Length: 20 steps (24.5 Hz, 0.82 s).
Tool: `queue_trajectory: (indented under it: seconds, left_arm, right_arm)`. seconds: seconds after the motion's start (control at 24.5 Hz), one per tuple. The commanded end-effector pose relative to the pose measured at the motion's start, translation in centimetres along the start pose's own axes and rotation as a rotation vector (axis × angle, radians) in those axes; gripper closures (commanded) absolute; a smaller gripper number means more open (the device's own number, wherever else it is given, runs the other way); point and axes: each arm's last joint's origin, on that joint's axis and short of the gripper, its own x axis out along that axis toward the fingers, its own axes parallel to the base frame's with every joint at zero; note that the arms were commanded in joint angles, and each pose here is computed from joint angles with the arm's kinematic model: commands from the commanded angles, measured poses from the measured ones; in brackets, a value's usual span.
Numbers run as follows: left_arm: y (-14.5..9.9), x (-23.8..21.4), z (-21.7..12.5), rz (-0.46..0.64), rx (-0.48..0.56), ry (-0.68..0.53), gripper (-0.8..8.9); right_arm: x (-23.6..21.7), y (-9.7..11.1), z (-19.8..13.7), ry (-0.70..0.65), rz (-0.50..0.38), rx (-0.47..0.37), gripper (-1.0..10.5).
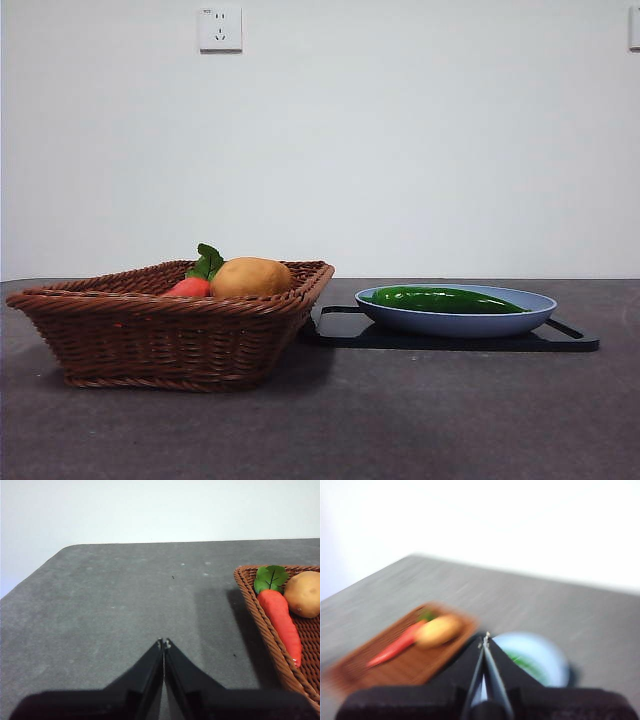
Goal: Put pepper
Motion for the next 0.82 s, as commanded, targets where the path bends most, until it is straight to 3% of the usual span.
queue_trajectory:
  seconds: [0.04,0.41,0.82]
  left_arm:
    - [0.0,0.1,-0.2,0.004,-0.007,-0.004,8.05]
    - [0.0,0.1,-0.2,0.004,-0.007,-0.004,8.05]
    - [0.0,0.1,-0.2,0.004,-0.007,-0.004,8.05]
  right_arm:
    - [0.8,-0.3,-3.9,-0.105,-0.074,-0.039,9.4]
    - [1.9,-0.3,-14.0,-0.175,-0.105,-0.009,9.4]
    - [2.6,-0.4,-17.8,-0.128,-0.123,0.050,9.4]
